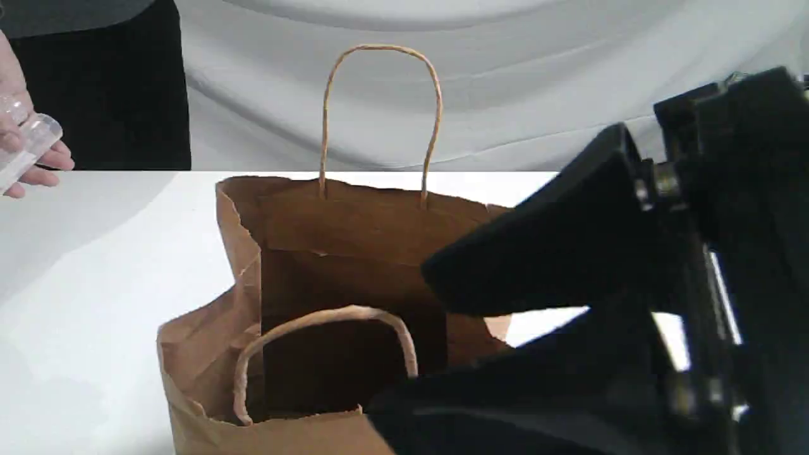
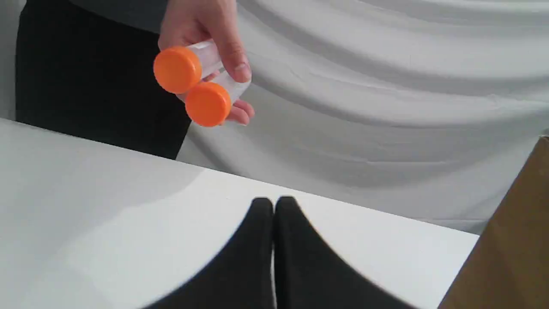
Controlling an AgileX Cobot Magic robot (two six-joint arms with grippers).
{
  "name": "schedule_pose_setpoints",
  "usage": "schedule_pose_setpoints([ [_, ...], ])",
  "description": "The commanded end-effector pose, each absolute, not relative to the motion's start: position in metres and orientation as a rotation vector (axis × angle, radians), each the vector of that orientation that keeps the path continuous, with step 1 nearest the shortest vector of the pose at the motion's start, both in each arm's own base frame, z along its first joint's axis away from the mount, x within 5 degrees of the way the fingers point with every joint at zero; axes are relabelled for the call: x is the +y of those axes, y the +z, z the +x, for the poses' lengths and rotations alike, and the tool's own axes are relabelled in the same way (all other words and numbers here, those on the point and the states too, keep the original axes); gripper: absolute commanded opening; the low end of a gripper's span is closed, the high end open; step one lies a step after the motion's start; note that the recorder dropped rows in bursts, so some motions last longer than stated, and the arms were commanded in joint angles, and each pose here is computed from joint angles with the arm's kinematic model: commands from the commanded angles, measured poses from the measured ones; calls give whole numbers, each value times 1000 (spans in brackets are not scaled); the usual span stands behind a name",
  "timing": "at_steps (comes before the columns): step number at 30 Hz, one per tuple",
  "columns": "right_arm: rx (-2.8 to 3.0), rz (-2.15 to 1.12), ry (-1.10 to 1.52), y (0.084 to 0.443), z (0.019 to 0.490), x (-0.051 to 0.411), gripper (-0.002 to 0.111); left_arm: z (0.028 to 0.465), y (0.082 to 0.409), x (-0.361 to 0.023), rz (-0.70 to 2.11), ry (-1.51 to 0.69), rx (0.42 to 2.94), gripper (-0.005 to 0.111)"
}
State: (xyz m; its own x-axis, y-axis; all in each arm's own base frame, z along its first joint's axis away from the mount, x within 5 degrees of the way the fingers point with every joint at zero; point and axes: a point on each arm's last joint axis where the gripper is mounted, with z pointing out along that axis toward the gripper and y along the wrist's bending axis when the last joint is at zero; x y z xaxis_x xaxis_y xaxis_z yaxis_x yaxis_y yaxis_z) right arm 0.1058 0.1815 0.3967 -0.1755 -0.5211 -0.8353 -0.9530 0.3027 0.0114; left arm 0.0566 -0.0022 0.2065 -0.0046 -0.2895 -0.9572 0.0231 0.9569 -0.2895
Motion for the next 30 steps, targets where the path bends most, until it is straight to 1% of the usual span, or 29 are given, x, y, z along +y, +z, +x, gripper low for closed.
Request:
schedule_pose_setpoints([
  [1,1842,-1331,689,386,119,196,58,56,206,-2,-215,-253,1557,0],
  [7,1904,-1348,661,366,136,216,58,56,206,-2,-215,-253,1557,0],
  [14,1901,-1373,613,363,138,215,51,56,206,-2,-215,-253,1557,0],
  [19,1922,-1400,609,361,136,214,51,56,206,-2,-215,-253,1557,0],
  [25,1882,-1387,582,368,135,208,51,56,206,-2,-215,-253,1557,0],
  [29,1828,-1339,567,381,130,197,51,56,206,-2,-215,-253,1557,0],
  [30,1819,-1334,569,383,128,195,49,56,206,-2,-215,-253,1557,0],
])
